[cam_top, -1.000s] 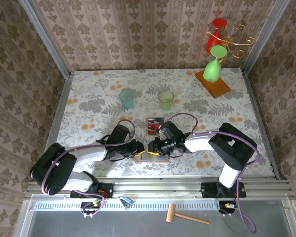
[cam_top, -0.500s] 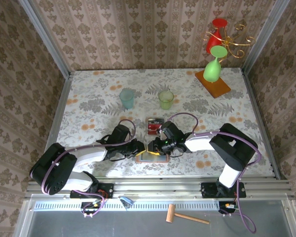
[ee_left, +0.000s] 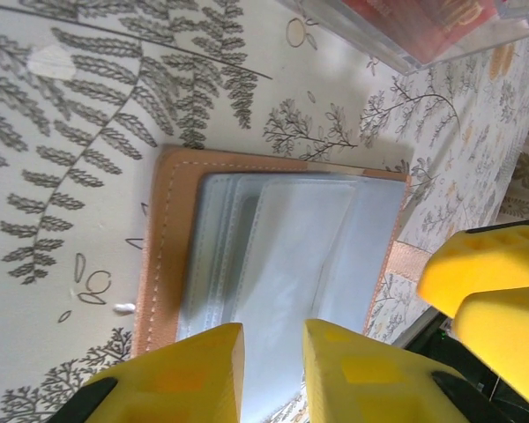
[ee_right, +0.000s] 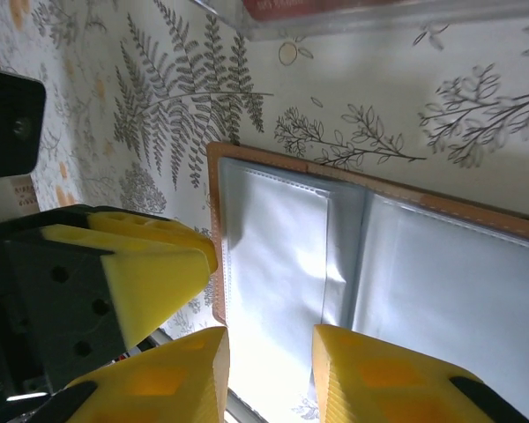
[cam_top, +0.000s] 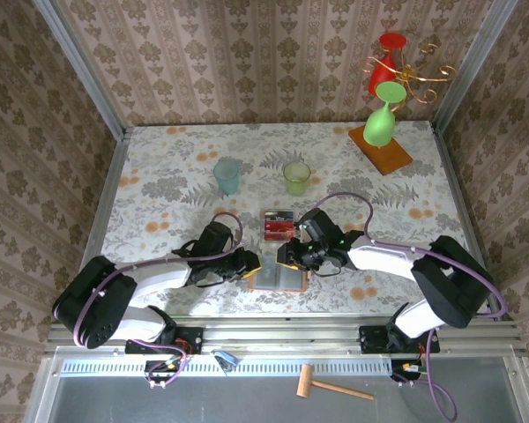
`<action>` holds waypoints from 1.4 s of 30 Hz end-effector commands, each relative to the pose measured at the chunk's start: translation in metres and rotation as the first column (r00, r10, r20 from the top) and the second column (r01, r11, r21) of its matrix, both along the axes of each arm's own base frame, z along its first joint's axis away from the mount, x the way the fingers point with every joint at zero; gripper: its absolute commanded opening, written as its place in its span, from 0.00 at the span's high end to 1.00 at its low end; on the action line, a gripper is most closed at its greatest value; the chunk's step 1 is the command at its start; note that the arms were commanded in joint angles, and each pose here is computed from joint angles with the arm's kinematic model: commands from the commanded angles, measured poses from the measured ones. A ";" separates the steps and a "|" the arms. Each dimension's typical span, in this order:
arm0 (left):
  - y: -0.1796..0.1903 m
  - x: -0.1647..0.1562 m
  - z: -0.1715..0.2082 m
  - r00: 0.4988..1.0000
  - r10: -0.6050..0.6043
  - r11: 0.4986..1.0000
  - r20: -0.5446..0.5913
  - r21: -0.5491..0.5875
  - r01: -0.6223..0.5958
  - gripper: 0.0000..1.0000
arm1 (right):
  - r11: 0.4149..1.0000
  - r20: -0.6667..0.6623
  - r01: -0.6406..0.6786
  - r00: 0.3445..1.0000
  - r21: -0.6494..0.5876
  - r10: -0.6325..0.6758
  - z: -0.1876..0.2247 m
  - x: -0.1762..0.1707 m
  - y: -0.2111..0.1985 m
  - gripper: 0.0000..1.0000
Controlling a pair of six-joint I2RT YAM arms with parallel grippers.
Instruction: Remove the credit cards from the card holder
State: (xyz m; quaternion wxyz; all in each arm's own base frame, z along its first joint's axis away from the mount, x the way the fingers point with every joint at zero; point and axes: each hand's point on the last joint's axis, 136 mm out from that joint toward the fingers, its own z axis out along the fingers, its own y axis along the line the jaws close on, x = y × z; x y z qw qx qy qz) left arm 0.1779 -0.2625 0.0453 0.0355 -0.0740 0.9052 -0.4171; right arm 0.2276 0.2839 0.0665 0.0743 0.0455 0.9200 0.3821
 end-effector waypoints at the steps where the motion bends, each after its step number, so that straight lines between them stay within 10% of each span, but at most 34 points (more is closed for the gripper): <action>1: -0.011 0.003 0.011 1.000 -0.021 0.999 0.010 -0.033 0.021 0.75 | 1.000 0.002 -0.006 1.000 -0.030 0.006 -0.001 -0.003 -0.009 0.70; 10: -0.001 0.001 0.002 1.000 -0.006 1.000 0.011 0.030 0.006 0.75 | 0.993 -0.077 -0.081 0.993 0.091 0.088 -0.007 -0.016 0.027 0.76; 42: 0.036 -0.024 -0.048 0.996 0.004 0.979 -0.089 0.203 0.014 0.88 | 0.997 -0.111 -0.050 0.993 -0.053 0.044 -0.035 -0.022 0.014 0.74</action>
